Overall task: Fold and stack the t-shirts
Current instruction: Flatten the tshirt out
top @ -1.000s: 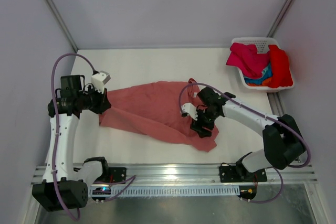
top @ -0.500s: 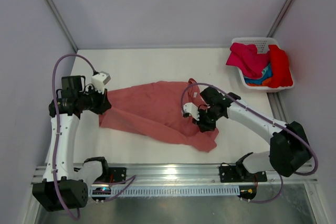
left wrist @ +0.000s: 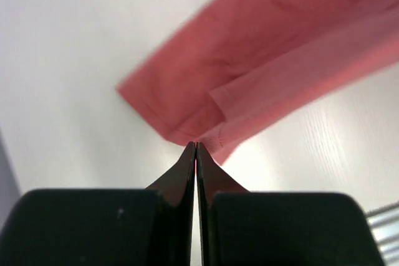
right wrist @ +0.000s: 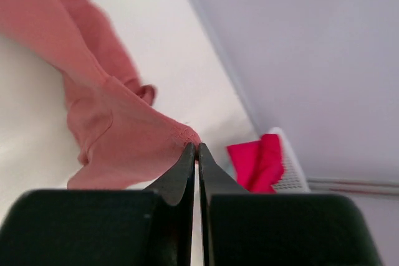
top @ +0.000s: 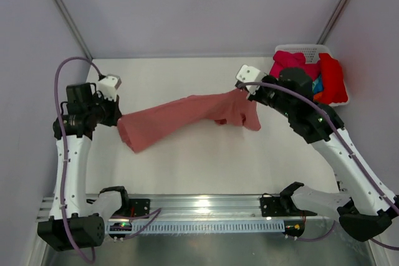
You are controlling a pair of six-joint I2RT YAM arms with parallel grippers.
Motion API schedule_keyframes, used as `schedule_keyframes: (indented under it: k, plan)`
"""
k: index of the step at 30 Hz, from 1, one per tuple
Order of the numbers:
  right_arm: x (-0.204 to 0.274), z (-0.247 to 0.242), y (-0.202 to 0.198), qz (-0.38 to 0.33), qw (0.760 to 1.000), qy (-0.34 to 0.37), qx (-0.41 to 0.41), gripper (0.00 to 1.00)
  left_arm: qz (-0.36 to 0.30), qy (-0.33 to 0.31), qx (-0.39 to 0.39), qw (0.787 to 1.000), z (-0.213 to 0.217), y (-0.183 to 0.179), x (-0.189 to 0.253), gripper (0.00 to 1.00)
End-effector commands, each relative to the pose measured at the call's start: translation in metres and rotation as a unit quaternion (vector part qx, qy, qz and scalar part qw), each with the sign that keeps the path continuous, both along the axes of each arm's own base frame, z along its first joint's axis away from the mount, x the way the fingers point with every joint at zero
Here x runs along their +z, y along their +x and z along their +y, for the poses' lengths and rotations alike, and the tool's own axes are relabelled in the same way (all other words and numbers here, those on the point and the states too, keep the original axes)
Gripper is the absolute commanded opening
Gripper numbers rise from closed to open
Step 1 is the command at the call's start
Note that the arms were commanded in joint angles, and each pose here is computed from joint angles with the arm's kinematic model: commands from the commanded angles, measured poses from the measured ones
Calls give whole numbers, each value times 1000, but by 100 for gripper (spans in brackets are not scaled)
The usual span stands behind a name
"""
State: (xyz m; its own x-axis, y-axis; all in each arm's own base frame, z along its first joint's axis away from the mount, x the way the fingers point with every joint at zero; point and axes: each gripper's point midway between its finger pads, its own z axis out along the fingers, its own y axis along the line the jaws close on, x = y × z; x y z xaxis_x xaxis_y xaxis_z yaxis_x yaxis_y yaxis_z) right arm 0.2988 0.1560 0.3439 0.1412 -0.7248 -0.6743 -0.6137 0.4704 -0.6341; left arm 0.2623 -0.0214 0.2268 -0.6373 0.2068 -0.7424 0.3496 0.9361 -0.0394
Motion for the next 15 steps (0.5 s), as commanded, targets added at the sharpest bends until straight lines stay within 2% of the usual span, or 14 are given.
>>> schedule_keyframes:
  k: [1, 3, 8, 12, 15]
  plan:
    - [82, -38, 21, -116, 985, 38, -123, 3, -152, 41, 93, 983, 32, 33, 98, 0]
    - [111, -46, 21, -145, 978, 52, -141, 3, -193, 51, 123, 972, 42, 36, 136, 0]
    - [151, -61, 11, -175, 968, 70, -167, 3, -274, 28, 184, 943, 53, 28, 202, 0]
    - [202, -78, -23, -209, 957, 120, -161, 3, -333, 9, 185, 924, 47, 3, 250, 0]
    - [231, -84, -54, -220, 952, 166, -134, 3, -354, -1, 172, 919, 39, -18, 269, 0]
